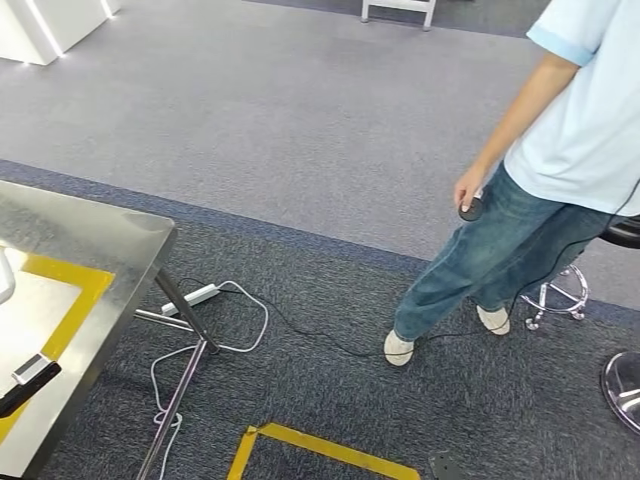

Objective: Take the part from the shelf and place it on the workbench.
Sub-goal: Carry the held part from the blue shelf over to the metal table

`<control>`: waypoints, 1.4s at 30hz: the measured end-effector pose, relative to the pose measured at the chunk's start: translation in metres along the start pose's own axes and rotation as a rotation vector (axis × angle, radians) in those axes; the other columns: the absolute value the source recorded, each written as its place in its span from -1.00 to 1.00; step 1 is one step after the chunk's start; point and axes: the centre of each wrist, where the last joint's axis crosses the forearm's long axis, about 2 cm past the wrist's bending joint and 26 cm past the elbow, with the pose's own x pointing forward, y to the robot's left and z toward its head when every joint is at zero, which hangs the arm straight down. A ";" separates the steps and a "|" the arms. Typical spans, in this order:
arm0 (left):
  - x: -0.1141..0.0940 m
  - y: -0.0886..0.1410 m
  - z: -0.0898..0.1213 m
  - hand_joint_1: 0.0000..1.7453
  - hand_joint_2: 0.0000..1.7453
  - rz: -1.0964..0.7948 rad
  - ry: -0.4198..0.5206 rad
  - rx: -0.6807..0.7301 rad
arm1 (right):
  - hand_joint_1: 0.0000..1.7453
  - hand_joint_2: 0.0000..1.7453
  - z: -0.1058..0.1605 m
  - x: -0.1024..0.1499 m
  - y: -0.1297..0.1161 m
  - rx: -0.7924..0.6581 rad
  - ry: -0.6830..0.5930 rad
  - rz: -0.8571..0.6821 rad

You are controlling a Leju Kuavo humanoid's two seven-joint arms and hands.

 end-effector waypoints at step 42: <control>-0.018 0.000 0.015 0.66 1.00 -0.017 0.066 -0.048 | -1.00 -1.00 0.001 -0.002 0.002 0.001 0.008 -0.010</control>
